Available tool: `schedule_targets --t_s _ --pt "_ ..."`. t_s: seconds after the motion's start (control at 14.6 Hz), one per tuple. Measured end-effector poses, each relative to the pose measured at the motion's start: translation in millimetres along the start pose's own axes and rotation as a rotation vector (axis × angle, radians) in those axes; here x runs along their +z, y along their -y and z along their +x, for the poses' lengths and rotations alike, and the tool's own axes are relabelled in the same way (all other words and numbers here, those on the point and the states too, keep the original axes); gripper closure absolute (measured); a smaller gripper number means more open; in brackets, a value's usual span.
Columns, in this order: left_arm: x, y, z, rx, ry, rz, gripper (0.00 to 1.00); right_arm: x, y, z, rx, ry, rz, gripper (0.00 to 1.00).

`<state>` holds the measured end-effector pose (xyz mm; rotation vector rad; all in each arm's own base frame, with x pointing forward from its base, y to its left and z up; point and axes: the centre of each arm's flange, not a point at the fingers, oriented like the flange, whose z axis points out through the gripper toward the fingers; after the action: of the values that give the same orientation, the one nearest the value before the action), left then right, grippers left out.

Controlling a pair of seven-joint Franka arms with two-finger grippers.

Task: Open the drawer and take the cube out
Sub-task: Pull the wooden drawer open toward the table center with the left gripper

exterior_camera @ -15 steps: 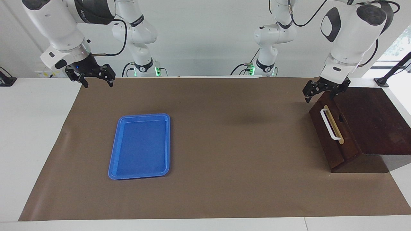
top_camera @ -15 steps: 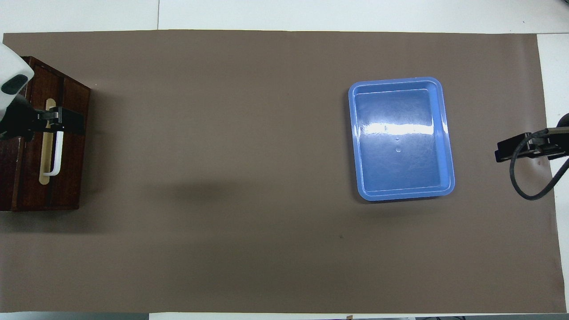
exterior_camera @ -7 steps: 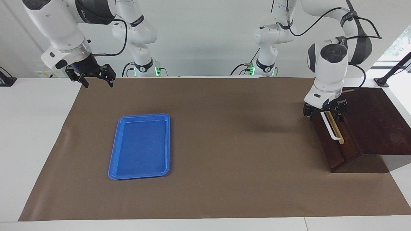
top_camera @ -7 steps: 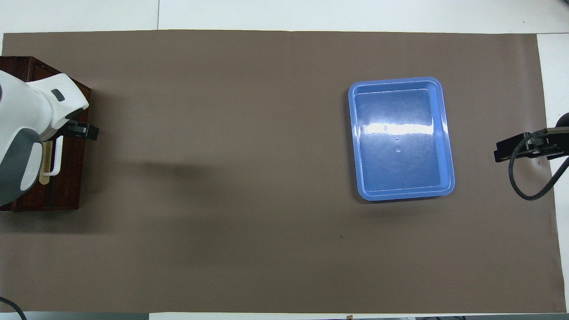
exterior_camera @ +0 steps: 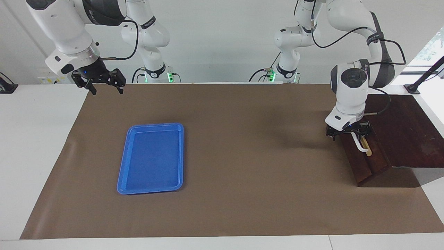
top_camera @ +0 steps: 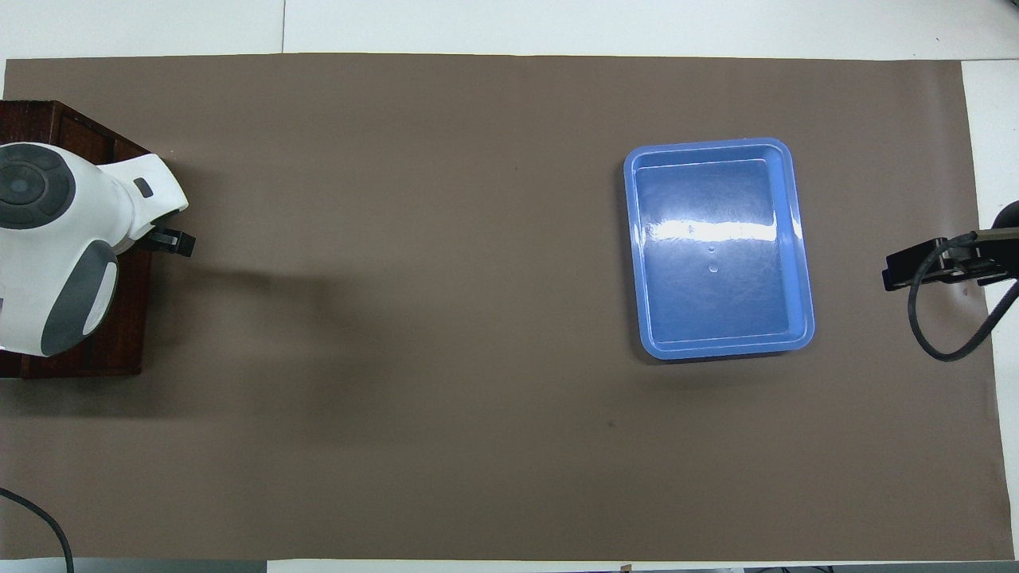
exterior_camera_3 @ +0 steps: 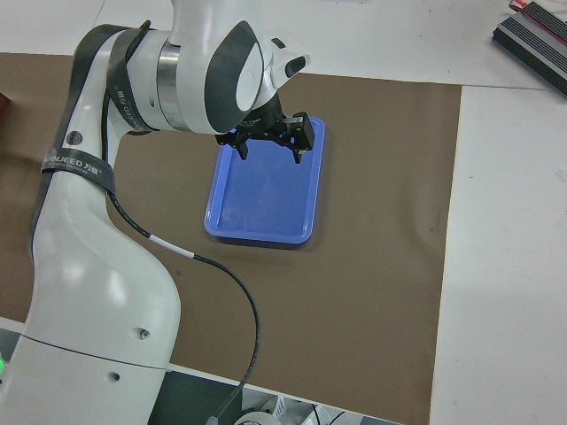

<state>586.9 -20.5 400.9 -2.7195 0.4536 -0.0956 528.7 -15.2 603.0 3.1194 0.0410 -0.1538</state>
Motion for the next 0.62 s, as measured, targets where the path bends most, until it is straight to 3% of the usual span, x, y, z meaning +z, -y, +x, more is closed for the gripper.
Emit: schedule_targets --t_s 0.27,0.62 --pt "7.6 4.7 -3.7 0.029 -0.004 0.042 0.00 -0.2 0.0 -0.1 0.000 0.000 0.000 0.00" --pt "21.8 4.3 -7.4 0.036 -0.021 0.030 0.00 -0.2 -0.1 -0.1 0.000 0.000 0.000 0.00"
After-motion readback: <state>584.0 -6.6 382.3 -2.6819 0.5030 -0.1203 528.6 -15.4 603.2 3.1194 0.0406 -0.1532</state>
